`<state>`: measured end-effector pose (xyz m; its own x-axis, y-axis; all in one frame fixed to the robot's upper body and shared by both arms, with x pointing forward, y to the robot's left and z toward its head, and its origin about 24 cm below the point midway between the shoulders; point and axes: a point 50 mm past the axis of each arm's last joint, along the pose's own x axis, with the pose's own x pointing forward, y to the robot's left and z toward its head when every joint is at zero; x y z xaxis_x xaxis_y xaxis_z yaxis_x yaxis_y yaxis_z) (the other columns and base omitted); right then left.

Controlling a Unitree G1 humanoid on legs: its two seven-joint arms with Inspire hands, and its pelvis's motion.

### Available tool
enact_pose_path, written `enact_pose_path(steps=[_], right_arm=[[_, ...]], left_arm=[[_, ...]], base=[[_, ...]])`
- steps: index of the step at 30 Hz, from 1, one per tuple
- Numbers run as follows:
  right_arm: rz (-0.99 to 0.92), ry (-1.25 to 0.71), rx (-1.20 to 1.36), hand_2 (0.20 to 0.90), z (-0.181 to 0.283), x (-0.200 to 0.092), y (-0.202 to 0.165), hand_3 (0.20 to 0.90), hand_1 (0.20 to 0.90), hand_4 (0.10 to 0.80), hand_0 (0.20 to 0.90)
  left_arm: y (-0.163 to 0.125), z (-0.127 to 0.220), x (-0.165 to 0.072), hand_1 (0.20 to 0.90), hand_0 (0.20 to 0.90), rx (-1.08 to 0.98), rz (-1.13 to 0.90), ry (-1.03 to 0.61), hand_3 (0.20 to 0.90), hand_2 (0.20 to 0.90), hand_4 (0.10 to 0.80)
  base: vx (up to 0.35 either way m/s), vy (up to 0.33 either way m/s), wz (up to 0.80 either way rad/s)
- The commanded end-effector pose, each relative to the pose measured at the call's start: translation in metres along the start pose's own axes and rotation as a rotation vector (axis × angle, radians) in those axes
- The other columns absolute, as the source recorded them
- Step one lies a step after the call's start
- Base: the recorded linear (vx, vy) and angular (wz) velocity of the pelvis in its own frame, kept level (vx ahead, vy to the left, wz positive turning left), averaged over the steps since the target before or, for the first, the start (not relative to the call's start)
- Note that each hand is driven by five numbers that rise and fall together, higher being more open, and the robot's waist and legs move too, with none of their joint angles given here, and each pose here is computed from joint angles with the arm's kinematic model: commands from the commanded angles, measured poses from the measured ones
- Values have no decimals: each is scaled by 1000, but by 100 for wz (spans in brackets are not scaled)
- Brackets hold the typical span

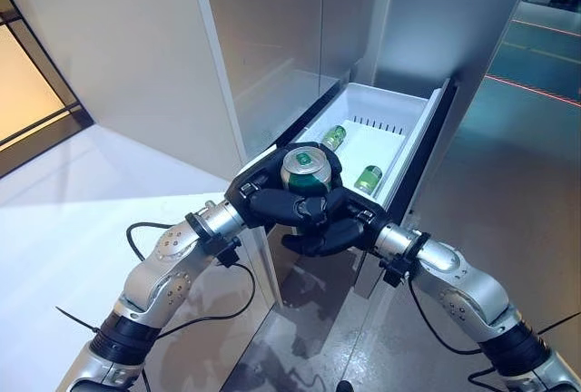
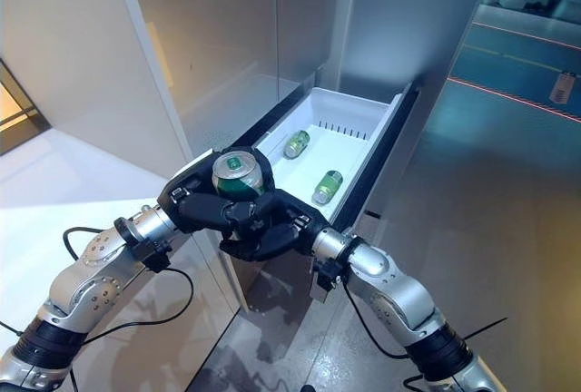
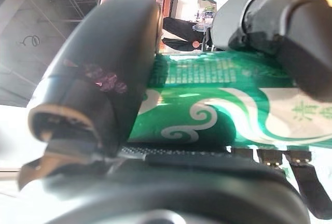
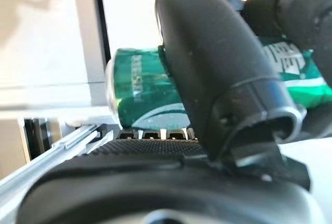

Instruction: Put drinks into fridge and close the fridge

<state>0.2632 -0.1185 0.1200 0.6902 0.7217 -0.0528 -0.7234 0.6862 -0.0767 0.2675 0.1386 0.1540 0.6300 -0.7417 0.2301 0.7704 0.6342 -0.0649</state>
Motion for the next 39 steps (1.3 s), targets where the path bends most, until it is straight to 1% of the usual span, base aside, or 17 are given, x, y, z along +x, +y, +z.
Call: enact_pose_path(steps=[1,8,13,14,15,16,17,21,26,39], right_arm=[[99,-513,-275,900,112,11,12,900,900,800,900],[153,-474,-238,900,115,15,13,900,900,800,900],[210,-402,-66,900,99,21,18,900,900,800,900],[225,-384,-11,655,95,22,19,615,655,515,655],[242,-370,39,578,90,23,21,524,578,424,578],[249,-358,92,331,86,25,23,236,331,136,331],[251,-350,137,300,83,26,24,200,300,100,300],[253,-331,258,300,72,31,28,200,300,100,300],[228,-305,310,300,65,33,28,200,300,100,300],[162,-287,282,300,61,30,20,200,300,100,300]], left_arm=[[-19,38,31,300,300,29,-183,-193,200,300,100],[-20,36,33,300,300,24,-190,-190,200,300,100],[-22,35,32,300,300,13,-196,-205,200,300,100],[-23,34,32,300,300,11,-198,-207,200,300,100],[-23,34,32,300,300,11,-201,-208,200,300,100],[-24,34,32,300,300,10,-204,-210,200,300,100],[-24,33,32,300,300,8,-206,-211,200,300,100],[-25,32,33,300,300,7,-212,-210,200,300,100],[-23,34,30,300,300,78,-193,-217,200,300,100],[-26,37,30,300,300,165,-237,-189,200,300,100]], base=[[0,0,0],[0,0,0],[0,0,0],[0,0,0],[0,0,0],[0,0,0],[0,0,0],[0,0,0],[0,0,0],[-3,0,0]])
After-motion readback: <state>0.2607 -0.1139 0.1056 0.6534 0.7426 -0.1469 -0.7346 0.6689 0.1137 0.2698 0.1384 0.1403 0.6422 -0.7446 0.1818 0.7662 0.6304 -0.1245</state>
